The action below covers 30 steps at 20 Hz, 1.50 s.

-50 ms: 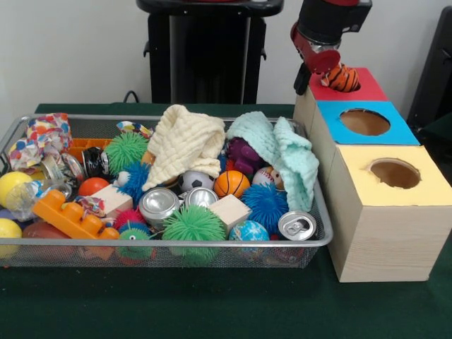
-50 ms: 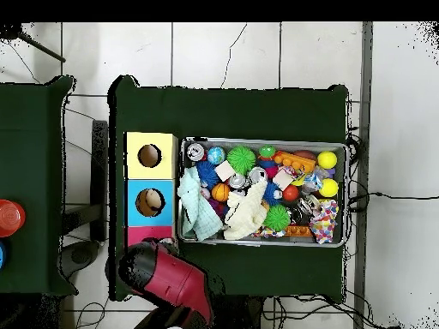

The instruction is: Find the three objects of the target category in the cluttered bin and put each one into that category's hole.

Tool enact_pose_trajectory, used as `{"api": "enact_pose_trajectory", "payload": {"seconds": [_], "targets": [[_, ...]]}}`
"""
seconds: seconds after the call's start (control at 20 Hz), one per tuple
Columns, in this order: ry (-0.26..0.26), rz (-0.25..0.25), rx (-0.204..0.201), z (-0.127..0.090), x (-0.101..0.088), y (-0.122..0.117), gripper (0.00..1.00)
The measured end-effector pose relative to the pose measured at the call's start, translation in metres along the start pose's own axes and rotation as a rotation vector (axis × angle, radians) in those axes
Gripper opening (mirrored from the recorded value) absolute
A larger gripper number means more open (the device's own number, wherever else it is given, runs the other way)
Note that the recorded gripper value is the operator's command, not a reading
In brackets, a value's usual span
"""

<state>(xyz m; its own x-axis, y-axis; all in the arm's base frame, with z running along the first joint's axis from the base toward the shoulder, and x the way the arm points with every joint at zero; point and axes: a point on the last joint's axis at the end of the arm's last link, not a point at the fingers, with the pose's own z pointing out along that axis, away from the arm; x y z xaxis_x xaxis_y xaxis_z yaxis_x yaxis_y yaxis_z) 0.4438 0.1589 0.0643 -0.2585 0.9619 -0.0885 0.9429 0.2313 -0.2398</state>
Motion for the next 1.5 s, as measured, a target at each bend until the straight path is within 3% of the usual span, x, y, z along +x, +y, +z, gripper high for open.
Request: {"api": "enact_pose_trajectory", "payload": {"seconds": [0.3,0.7,1.5], "targets": [[-0.006,0.013,0.0,-0.004,-0.007,-0.001,0.0],[0.007,0.07,0.001,-0.004,-0.035,0.0,0.0],[0.013,0.077,0.005,-0.001,-0.038,0.001,0.0]]}}
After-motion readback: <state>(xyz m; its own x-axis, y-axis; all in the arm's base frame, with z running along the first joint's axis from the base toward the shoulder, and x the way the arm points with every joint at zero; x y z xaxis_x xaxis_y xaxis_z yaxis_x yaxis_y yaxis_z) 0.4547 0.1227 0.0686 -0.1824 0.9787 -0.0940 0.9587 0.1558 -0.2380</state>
